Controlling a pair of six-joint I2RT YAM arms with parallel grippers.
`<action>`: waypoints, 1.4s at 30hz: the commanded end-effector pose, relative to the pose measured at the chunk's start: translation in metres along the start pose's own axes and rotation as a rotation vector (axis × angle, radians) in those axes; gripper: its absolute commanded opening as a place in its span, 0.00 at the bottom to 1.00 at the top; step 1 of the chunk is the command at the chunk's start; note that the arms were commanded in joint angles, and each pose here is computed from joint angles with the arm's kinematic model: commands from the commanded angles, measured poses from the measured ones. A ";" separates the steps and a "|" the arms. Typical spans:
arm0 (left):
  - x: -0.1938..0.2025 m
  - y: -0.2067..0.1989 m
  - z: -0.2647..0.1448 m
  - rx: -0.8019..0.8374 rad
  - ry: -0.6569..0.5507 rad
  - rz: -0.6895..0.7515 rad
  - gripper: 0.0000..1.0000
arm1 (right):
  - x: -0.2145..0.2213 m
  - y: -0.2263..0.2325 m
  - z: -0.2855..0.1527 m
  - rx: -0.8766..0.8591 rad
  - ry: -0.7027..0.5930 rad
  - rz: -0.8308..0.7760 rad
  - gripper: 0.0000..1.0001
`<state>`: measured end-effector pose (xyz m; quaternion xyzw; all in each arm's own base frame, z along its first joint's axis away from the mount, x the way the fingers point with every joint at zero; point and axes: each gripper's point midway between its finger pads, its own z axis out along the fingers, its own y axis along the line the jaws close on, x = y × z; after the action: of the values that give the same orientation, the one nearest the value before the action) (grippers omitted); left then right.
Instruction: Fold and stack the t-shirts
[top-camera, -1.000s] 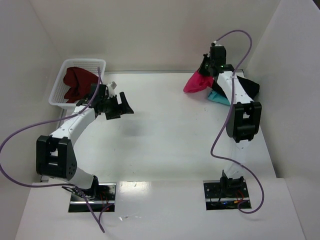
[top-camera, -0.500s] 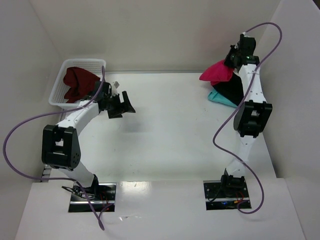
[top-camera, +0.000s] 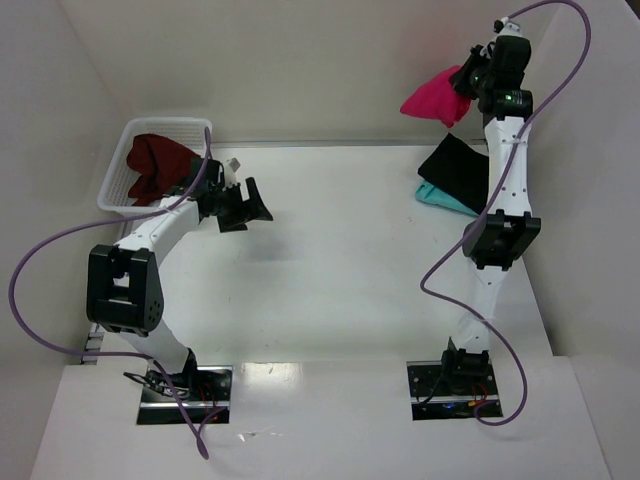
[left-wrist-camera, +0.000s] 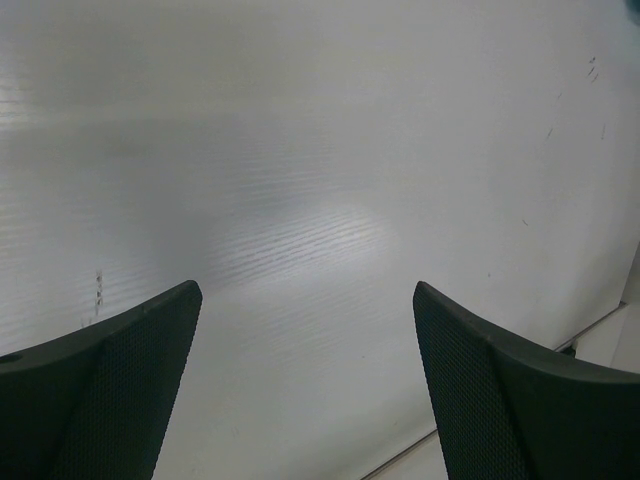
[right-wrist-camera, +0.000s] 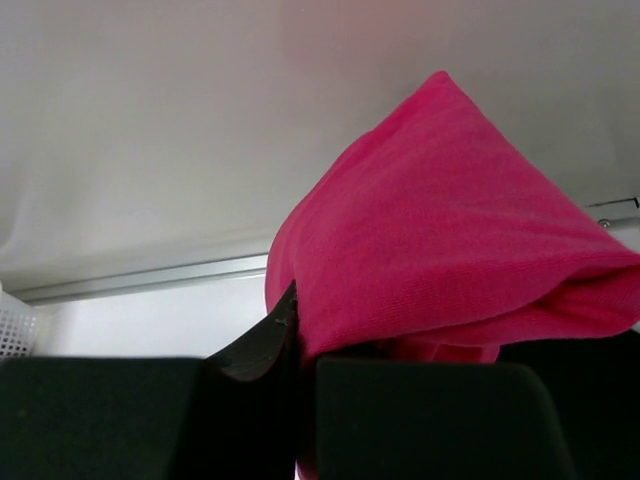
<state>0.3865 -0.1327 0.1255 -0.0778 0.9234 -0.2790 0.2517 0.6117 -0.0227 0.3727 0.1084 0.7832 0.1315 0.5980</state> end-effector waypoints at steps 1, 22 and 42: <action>-0.017 -0.012 -0.003 0.048 -0.033 0.008 0.94 | -0.004 -0.008 -0.004 0.033 -0.013 -0.024 0.00; -0.005 -0.003 0.006 0.055 0.011 -0.009 0.94 | 0.164 -0.160 -0.044 0.345 0.308 0.067 0.00; 0.010 0.008 0.020 0.056 0.060 -0.013 0.94 | 0.095 -0.210 -0.046 0.528 0.184 0.066 0.18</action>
<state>0.3858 -0.1370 0.1085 -0.0768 0.9237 -0.2994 0.2263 0.5341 -0.1849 0.2268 0.2704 0.8396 -0.0402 0.4693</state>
